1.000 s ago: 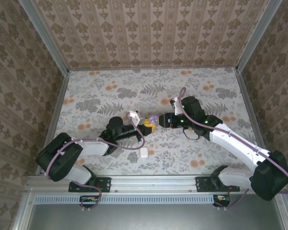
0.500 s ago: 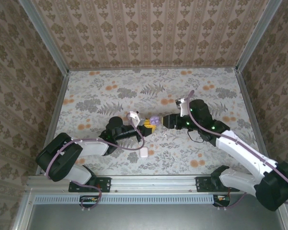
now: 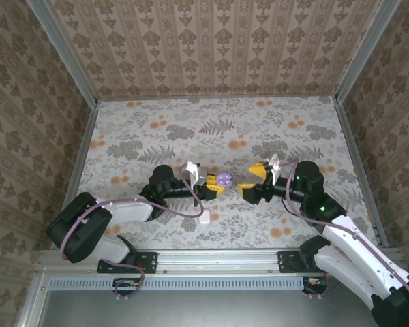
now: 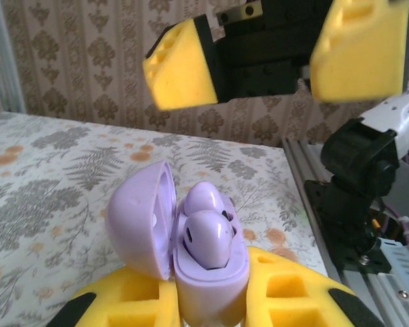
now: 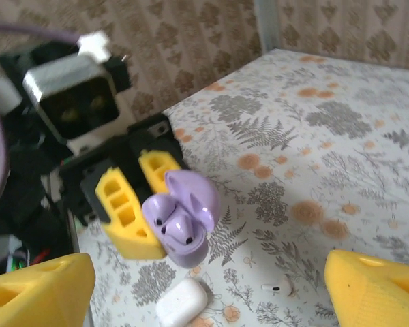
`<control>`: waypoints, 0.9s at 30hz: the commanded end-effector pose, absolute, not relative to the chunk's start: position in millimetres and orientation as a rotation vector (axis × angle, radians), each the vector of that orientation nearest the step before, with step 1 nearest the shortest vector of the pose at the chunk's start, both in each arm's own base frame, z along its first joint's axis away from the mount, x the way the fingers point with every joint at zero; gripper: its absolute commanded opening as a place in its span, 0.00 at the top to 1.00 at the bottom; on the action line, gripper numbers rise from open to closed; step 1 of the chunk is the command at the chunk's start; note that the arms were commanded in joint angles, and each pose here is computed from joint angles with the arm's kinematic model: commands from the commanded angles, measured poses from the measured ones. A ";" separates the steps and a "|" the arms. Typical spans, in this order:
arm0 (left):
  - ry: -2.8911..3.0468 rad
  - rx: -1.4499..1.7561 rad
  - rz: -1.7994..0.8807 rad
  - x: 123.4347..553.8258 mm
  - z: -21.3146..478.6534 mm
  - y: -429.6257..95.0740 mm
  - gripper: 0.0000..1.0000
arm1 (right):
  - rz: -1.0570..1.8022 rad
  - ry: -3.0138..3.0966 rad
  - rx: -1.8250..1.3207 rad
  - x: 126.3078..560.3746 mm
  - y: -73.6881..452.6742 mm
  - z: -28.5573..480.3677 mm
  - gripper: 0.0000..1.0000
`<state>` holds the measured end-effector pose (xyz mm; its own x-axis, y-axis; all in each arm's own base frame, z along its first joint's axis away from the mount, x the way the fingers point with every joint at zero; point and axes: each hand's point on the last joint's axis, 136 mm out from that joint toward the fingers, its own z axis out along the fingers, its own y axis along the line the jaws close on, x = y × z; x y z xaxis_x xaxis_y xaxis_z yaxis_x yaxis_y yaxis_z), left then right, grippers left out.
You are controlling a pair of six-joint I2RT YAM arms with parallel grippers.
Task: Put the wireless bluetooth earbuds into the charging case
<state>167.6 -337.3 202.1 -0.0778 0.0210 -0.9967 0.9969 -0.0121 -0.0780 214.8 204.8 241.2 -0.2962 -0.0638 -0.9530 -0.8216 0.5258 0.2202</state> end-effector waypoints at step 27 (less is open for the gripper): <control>1.150 1.268 -1.235 152.9 225.2 -339.4 0.90 | 1.102 1.520 -1.285 198.1 259.8 231.0 0.33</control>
<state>154.6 -338.1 209.3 -0.0215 0.0282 -0.9994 0.9981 -0.0578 -0.0231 203.7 254.0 215.3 -0.1722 -0.2746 -0.9460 -0.9790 0.1542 0.1335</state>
